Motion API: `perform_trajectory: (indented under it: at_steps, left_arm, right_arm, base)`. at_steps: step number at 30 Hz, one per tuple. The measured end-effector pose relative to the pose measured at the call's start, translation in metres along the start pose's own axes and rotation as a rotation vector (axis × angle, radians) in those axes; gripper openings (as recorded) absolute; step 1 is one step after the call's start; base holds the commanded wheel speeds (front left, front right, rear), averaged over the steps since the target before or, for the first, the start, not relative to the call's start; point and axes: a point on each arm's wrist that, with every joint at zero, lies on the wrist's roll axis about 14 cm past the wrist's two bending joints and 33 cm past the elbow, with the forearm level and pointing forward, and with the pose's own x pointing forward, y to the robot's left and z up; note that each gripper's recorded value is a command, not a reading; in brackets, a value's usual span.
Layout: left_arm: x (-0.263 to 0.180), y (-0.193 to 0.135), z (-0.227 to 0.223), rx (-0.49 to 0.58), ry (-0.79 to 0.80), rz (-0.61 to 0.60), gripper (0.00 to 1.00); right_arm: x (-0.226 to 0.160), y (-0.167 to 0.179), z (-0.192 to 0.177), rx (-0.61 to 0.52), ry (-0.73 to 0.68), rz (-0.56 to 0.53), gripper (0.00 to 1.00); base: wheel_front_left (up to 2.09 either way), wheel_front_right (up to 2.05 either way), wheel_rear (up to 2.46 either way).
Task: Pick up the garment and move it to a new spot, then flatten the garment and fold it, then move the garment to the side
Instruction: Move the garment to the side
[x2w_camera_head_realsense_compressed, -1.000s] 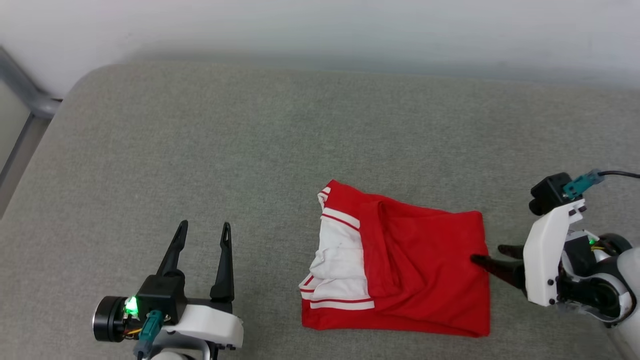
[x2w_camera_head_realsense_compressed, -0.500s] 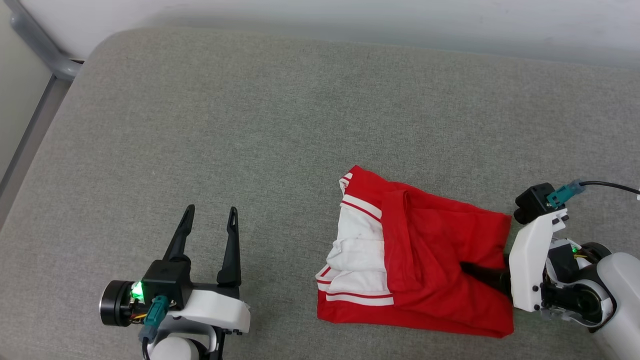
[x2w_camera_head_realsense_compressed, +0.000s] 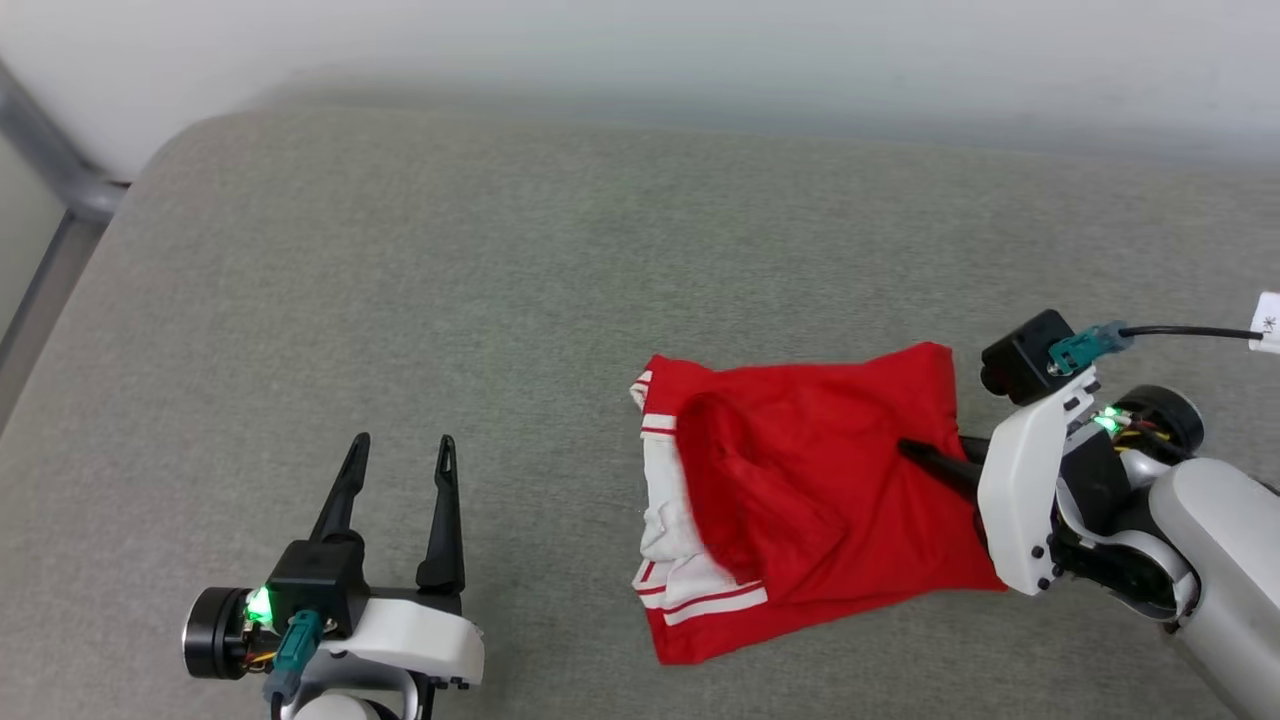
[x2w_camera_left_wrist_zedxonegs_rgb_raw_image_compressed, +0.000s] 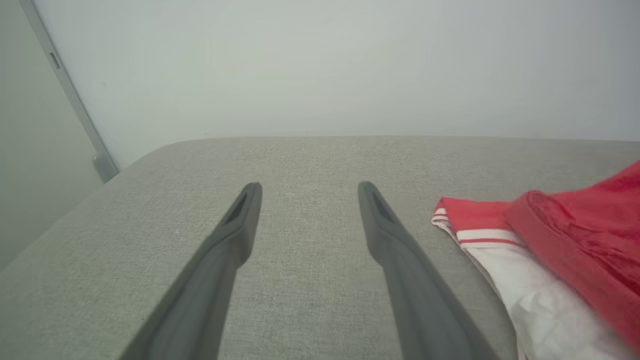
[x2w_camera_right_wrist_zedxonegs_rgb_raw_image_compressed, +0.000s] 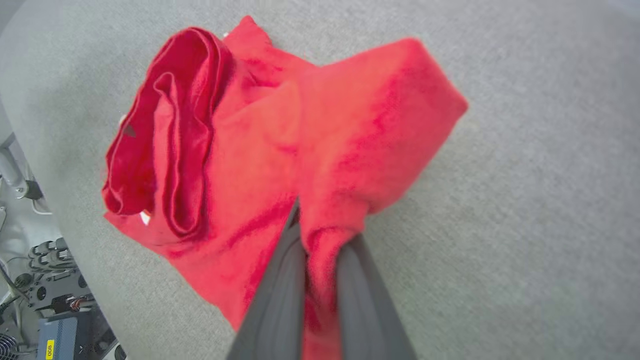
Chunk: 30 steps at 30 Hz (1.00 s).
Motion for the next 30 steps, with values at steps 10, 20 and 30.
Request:
perform_trajectory:
  at_steps: [10,20,30]
  left_arm:
    - [0.019,-0.04,0.01,-0.024,-0.046,-0.113,1.0]
    - [0.055,-0.082,0.005,-0.026,-0.07,-0.23,1.0]
    - [0.093,-0.107,-0.021,-0.026,-0.066,-0.304,1.0]
  right_arm:
    - [-0.068,-0.035,0.014,-0.094,-0.064,-0.136,0.0]
    - [-0.13,-0.132,-0.023,-0.035,0.023,-0.418,0.0]
    - [-0.181,-0.246,-0.084,0.008,0.265,-0.73,0.0]
  base:
    - [0.0,0.0,0.0]
    - [0.0,0.0,0.0]
    - [0.0,0.0,0.0]
